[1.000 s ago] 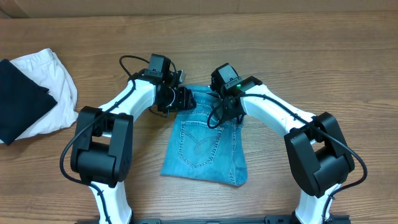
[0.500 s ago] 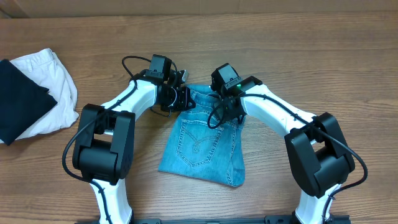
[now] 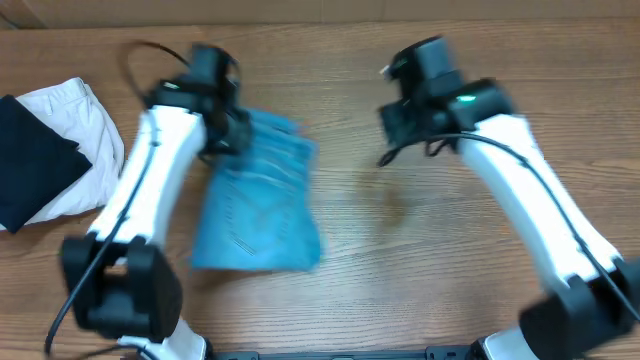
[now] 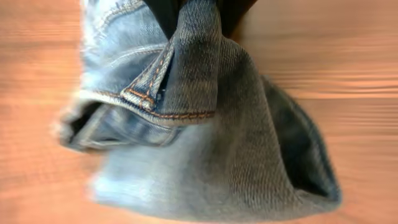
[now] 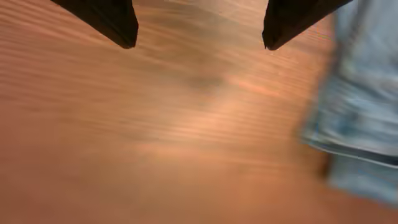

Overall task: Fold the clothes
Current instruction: 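Carry the jeans with the left gripper onto the left clothes stack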

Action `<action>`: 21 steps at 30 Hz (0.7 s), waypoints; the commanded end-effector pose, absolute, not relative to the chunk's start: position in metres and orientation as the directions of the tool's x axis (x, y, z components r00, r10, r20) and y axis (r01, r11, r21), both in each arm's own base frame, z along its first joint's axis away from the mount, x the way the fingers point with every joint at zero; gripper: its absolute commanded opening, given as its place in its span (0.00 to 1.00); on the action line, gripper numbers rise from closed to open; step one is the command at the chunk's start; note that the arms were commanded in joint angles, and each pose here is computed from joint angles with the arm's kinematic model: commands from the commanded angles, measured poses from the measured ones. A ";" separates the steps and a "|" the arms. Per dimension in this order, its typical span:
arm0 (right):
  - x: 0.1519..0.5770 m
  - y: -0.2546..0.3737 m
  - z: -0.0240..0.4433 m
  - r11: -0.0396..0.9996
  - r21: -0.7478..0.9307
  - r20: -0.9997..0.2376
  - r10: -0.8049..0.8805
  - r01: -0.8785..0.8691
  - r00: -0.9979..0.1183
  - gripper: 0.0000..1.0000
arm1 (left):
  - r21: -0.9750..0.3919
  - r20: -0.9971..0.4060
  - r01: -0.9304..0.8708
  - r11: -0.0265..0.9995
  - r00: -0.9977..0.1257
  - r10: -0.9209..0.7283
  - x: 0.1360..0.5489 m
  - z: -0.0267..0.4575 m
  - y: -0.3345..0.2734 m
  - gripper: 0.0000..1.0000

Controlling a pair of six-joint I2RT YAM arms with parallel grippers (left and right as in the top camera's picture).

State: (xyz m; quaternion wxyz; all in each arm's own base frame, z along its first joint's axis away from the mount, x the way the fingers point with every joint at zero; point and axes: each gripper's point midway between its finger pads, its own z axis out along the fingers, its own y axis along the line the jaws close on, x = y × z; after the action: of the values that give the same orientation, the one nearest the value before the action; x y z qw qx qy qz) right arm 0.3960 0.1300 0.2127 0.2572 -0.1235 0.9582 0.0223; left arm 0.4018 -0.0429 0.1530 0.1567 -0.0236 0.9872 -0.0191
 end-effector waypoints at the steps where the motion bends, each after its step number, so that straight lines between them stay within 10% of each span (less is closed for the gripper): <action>1: 0.392 0.108 0.247 0.980 -0.019 -0.559 -0.173 -0.196 -0.811 0.69 | 0.166 -0.487 -0.106 0.980 -0.873 -0.012 0.411 0.235 0.019 0.04; 21: 0.373 0.070 0.245 0.992 -0.028 -0.494 -0.117 -0.119 -0.862 0.69 | 0.091 -0.733 -0.392 0.915 -0.648 -0.204 0.397 0.346 0.192 0.04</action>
State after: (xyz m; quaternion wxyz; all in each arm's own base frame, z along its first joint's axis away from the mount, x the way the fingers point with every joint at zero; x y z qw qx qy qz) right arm 0.3724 0.0727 0.2414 0.2518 -0.0653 0.9656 0.0049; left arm 0.4014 0.1787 0.3115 0.3307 -0.1659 0.9176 0.1454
